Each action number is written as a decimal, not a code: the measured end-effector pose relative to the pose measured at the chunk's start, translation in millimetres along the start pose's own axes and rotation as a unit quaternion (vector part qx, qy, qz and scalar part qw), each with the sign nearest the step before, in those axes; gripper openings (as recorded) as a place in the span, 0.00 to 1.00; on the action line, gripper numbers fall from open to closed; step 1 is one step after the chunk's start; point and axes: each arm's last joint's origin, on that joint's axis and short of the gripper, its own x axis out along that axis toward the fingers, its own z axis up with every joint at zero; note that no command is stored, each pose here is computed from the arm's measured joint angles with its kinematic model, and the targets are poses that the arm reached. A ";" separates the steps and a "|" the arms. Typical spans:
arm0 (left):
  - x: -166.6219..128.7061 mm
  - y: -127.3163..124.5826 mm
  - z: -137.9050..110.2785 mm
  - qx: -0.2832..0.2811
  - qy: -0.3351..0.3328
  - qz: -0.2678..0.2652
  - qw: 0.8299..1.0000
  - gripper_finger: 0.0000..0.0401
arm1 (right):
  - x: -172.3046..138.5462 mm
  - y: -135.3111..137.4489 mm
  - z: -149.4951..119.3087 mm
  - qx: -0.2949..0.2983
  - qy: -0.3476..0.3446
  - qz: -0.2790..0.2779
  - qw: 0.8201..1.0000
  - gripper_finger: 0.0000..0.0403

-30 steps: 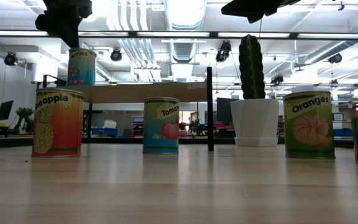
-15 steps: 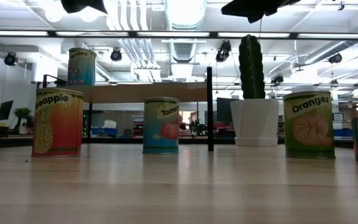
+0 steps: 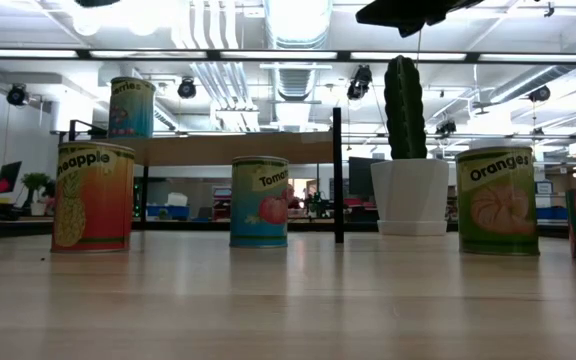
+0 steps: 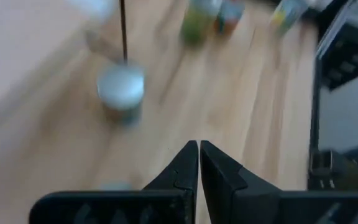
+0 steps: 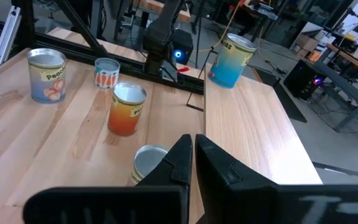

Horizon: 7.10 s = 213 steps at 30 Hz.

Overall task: Pick and place cans onto a shelf
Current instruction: Put the canned pineapple on the shelf

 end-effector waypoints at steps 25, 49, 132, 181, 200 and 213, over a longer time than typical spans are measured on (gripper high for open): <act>62.8 20.1 -18.4 -0.111 0.162 0.184 0.963 0.73 | 0.0 0.2 -0.6 -0.010 0.003 0.001 1.000 0.02; 89.3 32.9 -43.8 -0.151 0.154 0.198 0.956 0.96 | -0.1 0.2 -1.0 -0.014 0.006 0.002 1.000 0.02; -15.3 21.8 118.8 0.042 0.009 0.198 0.979 0.77 | -0.1 0.4 -1.6 -0.018 0.010 0.003 1.000 0.02; -27.9 254.9 145.0 -0.118 0.163 0.280 0.939 0.77 | -0.2 0.4 -2.3 -0.019 0.014 0.003 1.000 0.02; -47.9 244.2 140.3 -0.147 0.105 0.289 0.940 0.77 | -0.2 0.7 -2.8 -0.019 0.016 0.004 1.000 0.02; -44.2 242.0 115.7 -0.157 0.087 0.291 0.940 0.77 | -0.1 0.7 -3.0 -0.019 0.017 0.005 1.000 0.02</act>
